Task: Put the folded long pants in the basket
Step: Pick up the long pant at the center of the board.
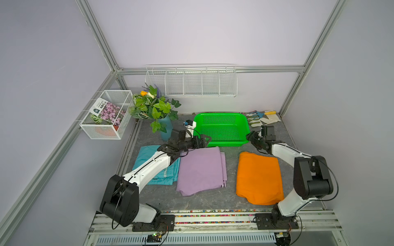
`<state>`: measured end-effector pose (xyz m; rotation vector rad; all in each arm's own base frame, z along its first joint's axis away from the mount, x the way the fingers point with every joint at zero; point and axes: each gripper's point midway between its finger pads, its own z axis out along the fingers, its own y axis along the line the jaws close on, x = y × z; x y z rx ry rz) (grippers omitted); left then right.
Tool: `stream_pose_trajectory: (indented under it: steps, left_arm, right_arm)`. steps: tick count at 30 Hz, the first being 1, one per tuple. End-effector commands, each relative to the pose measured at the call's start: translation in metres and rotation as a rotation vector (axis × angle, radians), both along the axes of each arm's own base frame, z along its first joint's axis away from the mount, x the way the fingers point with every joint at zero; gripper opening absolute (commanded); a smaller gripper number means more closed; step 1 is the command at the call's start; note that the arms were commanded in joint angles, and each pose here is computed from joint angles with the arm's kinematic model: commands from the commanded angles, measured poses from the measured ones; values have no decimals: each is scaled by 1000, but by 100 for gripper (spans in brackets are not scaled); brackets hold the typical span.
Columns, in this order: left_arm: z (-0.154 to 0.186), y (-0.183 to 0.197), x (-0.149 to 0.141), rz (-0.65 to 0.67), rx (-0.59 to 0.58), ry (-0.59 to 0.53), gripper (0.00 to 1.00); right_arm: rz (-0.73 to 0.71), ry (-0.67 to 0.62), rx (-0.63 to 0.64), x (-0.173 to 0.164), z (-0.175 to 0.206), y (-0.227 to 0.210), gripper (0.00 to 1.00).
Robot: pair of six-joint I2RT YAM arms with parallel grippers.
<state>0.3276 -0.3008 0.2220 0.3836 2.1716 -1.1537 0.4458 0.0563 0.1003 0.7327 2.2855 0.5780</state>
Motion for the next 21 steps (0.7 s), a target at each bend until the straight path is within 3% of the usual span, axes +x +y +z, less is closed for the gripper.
stream_pose_trajectory:
  steps: [1, 3, 8, 13, 17, 21]
  left_arm:
    - [-15, -43, -53, -339, 56, 22, 91]
    - [-29, -64, -64, -402, 99, 59, 88]
    - [-56, -106, -75, -449, 170, 125, 87]
    - [-91, -131, -82, -465, 268, 189, 86]
    - [-114, -145, -88, -503, 295, 261, 83]
    - [-128, -153, -88, -510, 329, 298, 83]
  right_arm:
    - [-73, 26, -119, -16, 20, -31, 99]
    - [-138, 74, -218, -36, 33, -56, 99]
    - [-139, 170, -396, -88, 49, -94, 98]
    - [-208, 349, -313, -158, 27, -117, 93]
    - [-235, 421, -281, -202, 16, -123, 93]
    - [-277, 431, -134, -231, 2, -124, 94]
